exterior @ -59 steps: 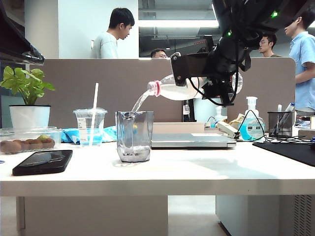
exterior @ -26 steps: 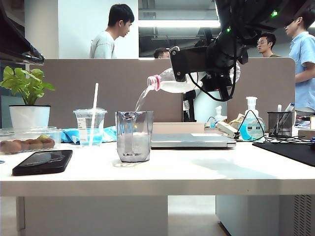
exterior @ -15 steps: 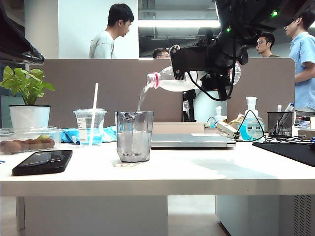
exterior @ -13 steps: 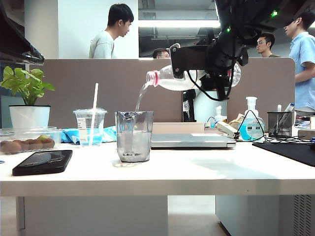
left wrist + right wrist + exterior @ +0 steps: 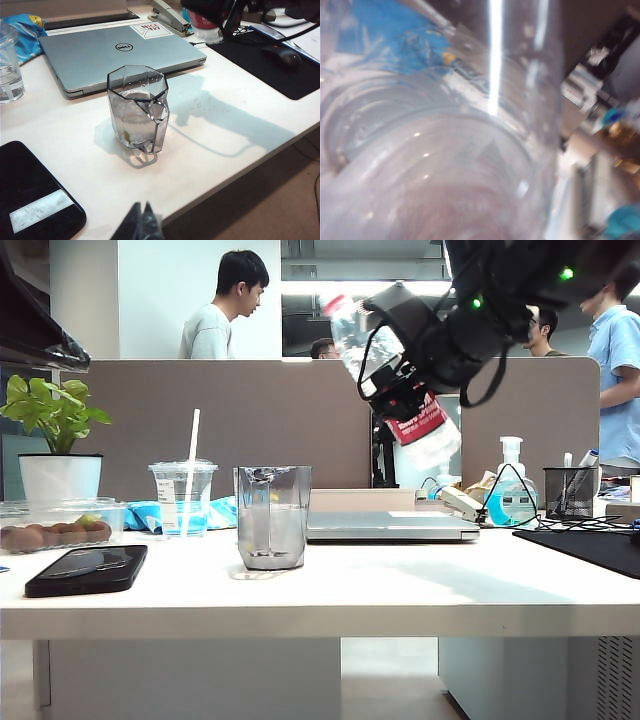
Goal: Pick up the mineral water bottle on the table and pour water into the mug until it's half full.
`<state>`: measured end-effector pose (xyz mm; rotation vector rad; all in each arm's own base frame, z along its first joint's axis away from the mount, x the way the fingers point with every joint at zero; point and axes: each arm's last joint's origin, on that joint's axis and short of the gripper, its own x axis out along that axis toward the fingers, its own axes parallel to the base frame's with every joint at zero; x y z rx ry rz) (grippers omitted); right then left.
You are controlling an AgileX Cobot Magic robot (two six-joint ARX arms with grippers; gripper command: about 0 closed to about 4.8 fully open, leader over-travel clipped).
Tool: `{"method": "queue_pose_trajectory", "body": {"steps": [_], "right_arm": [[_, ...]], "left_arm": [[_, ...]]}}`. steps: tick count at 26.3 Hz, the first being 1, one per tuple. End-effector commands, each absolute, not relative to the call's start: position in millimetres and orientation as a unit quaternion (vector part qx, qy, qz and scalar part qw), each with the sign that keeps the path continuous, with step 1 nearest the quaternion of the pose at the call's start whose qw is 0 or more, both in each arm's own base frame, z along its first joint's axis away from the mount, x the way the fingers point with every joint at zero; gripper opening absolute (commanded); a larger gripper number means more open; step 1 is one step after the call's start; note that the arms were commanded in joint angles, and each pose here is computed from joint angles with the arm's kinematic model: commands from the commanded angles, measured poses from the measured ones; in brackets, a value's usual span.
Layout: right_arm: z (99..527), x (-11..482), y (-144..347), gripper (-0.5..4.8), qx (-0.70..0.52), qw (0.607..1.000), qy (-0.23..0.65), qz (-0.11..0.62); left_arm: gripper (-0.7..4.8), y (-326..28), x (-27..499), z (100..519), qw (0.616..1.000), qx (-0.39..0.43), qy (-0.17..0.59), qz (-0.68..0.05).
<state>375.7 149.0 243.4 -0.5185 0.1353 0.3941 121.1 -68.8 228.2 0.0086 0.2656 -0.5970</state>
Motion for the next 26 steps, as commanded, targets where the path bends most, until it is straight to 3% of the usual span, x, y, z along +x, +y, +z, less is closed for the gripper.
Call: {"method": "queue_pose_trajectory", "body": {"steps": [1,7,17,18,19,20,26], "right_arm": [[229.3,365.8,146.0,2.44,-0.182,0.964,0.043,0.19],[174.9,343.4,132.1,2.47,-0.024,0.982,-0.002,0.185],[134.0,350.4,135.7,2.47,0.003,0.982,0.006,0.187],[132.7,350.2,136.2,2.57,0.002,0.981,0.01,0.194],[132.5,350.1,136.4,3.1,0.004,0.98,0.012,0.2],[132.5,350.1,136.6,3.28,0.004,0.979,0.012,0.202],[132.5,349.7,137.4,3.54,0.008,0.976,0.013,0.216]], "left_arm": [[-0.04,-69.0,121.2,231.2,0.948,0.003,0.121,-0.295],[-0.04,-69.0,121.2,231.2,0.948,0.003,0.121,-0.294],[-0.04,-69.0,121.2,231.2,0.948,0.003,0.121,-0.294],[-0.04,-69.0,121.2,231.2,0.948,0.003,0.121,-0.294],[-0.04,-69.0,121.2,231.2,0.948,0.003,0.121,-0.294],[-0.03,-69.0,121.2,231.2,0.948,0.003,0.121,-0.294],[-0.04,-69.0,121.2,231.2,0.948,0.003,0.121,-0.295]]}}
